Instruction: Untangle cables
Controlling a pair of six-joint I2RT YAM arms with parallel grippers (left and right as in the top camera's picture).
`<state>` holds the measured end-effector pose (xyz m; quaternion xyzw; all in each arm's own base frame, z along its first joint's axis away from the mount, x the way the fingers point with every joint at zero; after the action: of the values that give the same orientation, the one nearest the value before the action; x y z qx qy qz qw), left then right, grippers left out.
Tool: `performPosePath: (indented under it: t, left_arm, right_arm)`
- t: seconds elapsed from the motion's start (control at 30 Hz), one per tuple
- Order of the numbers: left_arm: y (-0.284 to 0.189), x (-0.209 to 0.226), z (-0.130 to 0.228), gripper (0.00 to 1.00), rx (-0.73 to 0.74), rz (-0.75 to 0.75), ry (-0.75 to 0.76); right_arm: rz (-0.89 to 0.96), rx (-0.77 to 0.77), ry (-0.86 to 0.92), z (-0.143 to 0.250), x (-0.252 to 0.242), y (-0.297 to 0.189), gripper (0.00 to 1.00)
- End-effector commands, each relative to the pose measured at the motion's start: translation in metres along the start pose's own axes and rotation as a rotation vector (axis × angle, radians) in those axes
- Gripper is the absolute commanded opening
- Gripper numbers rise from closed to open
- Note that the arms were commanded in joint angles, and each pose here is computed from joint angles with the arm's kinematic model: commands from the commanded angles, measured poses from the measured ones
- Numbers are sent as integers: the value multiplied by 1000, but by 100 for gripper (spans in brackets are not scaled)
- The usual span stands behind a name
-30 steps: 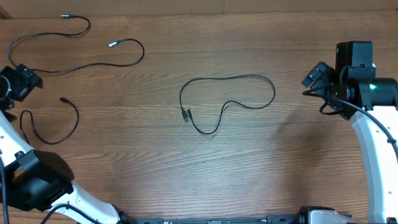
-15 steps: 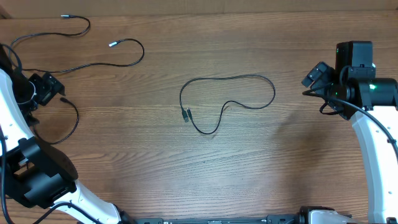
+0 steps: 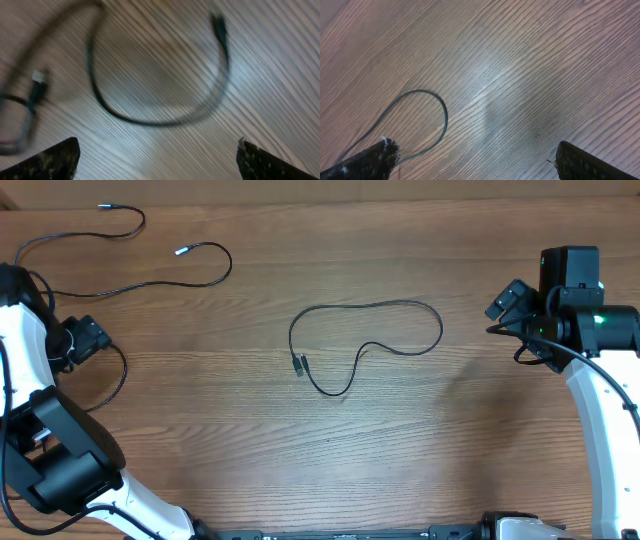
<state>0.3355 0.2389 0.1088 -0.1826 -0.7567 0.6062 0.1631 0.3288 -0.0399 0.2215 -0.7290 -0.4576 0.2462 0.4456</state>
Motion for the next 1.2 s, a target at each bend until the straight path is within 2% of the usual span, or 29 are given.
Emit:
performPosePath:
  t: [0.0, 0.07, 0.3, 0.5, 0.6, 0.73, 0.83, 1.1, 1.17]
  left_arm:
    - [-8, 21, -24, 100, -134, -128, 27]
    - [-9, 18, -31, 100, -158, -123, 117]
    - [-9, 19, -31, 100, -145, -141, 297]
    - [-15, 41, -40, 100, -186, -286, 299]
    - [-15, 42, -38, 100, -169, -298, 371]
    - [-11, 38, -35, 100, -149, -265, 378]
    - [3, 28, -20, 99, -91, -169, 384]
    - [27, 45, -8, 91, -46, -173, 350]
    - [28, 49, -17, 80, -74, -167, 301]
  right_arm:
    - [4, 1, 1, 0, -1, 1, 100]
    - [4, 1, 1, 0, -1, 1, 100]
    - [4, 1, 1, 0, -1, 1, 100]
    - [4, 1, 1, 0, -1, 1, 100]
    - [4, 1, 1, 0, -1, 1, 100]
    - [4, 1, 1, 0, -1, 1, 100]
    - [4, 1, 1, 0, -1, 1, 100]
    - [4, 1, 1, 0, -1, 1, 100]
    - [4, 1, 1, 0, -1, 1, 100]
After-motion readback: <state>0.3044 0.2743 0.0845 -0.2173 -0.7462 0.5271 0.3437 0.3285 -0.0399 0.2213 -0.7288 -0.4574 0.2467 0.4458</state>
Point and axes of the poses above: each gripper's point midway between its finger pads, its own y axis out along the fingers, its own x axis along the line the jaws close on, z = x × y, the point moved 1 cm from there along -y, back along the fingers, and after that the axes turned 15 degrees about -y, right-handed, at the moved point
